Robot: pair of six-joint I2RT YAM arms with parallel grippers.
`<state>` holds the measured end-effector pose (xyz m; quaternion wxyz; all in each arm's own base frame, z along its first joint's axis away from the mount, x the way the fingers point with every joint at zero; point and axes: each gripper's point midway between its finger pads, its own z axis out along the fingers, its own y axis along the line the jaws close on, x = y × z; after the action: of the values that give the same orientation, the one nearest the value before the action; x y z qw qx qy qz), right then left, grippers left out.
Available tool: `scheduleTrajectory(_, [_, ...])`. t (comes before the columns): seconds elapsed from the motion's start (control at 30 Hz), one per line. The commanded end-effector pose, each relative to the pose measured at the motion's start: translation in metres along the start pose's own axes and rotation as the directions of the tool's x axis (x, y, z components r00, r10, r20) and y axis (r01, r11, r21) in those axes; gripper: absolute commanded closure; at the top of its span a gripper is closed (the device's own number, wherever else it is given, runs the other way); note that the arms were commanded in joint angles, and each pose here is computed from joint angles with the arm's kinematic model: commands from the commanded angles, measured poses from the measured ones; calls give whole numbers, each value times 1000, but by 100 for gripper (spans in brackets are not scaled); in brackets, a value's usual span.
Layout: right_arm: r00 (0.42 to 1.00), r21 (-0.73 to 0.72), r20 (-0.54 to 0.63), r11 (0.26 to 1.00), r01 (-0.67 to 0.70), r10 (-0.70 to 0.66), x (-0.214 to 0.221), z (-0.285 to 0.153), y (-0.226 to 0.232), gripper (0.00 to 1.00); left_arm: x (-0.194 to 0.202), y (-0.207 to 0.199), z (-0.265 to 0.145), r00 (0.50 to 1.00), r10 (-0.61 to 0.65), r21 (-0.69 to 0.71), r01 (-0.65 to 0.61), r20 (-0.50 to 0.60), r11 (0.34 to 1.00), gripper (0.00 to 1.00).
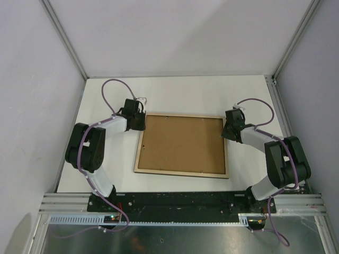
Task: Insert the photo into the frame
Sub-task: Press the fastener onto the backboard.
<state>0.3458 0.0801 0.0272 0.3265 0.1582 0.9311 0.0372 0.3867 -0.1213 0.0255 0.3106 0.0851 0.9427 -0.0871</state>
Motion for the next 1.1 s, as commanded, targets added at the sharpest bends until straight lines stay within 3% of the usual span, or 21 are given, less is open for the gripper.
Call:
scheduleTrajectory(0.0, [995, 16, -94, 1000, 21, -19, 27, 0, -5, 92, 11, -5, -3, 998, -5, 24, 6, -55, 1000, 100])
scheduleTrajectory(0.17, [996, 12, -87, 1000, 16, -15, 24, 0, -5, 93, 3, -8, -8, 999, -24, 32, 25, -37, 999, 99])
scheduleTrajectory(0.23, [996, 11, -83, 1000, 13, -12, 23, 0, -5, 93, -4, -9, -12, 999, -38, 32, 39, -22, 999, 90])
scheduleTrajectory(0.37, [997, 6, -77, 1000, 8, -7, 19, -1, -4, 92, -11, -2, -27, 994, -105, -28, 105, 11, 994, 59])
scheduleTrajectory(0.5, [997, 1, -73, 1000, 7, -7, 16, -1, -2, 92, 2, 5, -47, 978, -207, -94, 208, 21, 974, 42])
scheduleTrajectory(0.83, [997, -17, -72, 1000, 13, -14, 14, -1, 1, 92, 51, -2, -73, 954, -301, -150, 298, 7, 943, 28])
scheduleTrajectory(1.07, [997, -22, -78, 1000, 15, -16, 16, 0, 1, 93, 67, -10, -68, 948, -317, -168, 309, -20, 936, 30])
